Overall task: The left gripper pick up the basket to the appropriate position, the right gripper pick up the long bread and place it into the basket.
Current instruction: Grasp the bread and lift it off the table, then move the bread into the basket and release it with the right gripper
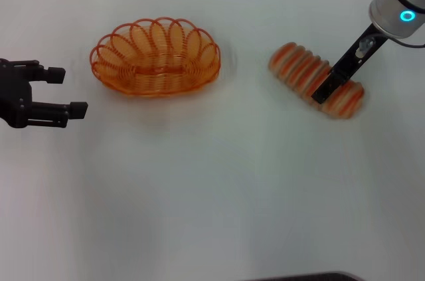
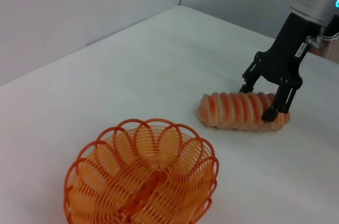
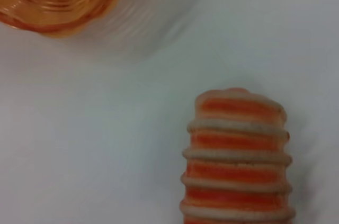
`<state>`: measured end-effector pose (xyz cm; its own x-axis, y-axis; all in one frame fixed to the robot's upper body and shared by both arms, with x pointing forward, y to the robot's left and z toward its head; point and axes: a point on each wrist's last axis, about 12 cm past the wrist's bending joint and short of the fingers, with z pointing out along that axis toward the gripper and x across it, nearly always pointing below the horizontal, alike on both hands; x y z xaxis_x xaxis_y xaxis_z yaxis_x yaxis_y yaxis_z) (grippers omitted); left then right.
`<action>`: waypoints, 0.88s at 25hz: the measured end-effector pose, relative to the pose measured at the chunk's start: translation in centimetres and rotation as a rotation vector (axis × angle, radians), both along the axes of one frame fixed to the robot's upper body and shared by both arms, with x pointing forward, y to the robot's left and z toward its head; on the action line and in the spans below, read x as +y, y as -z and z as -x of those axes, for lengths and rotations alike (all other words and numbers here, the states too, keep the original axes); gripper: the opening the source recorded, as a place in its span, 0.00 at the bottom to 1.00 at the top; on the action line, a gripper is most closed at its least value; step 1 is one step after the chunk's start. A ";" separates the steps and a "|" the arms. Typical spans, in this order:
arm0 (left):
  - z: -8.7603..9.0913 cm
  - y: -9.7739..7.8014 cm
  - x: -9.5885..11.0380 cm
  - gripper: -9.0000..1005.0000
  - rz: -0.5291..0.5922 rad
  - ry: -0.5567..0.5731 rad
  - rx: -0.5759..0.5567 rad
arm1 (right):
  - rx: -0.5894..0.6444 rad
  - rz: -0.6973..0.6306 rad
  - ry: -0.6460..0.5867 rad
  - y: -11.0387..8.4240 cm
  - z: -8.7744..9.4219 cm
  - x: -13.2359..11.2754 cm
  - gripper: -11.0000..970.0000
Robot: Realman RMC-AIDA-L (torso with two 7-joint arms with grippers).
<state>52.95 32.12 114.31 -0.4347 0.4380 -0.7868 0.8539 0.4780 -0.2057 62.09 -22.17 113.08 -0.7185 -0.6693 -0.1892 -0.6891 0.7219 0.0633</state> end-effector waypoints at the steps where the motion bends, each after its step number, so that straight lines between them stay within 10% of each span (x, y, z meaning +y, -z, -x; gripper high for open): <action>1: 0.0 0.0 0.0 0.85 0.000 0.000 0.000 | 0.002 -0.002 0.002 0.1 0.0 0.0 0.96; 22: 0.3 0.1 0.6 0.85 0.002 -0.024 0.000 | -0.088 -0.082 0.050 -2.3 -1.2 0.4 0.67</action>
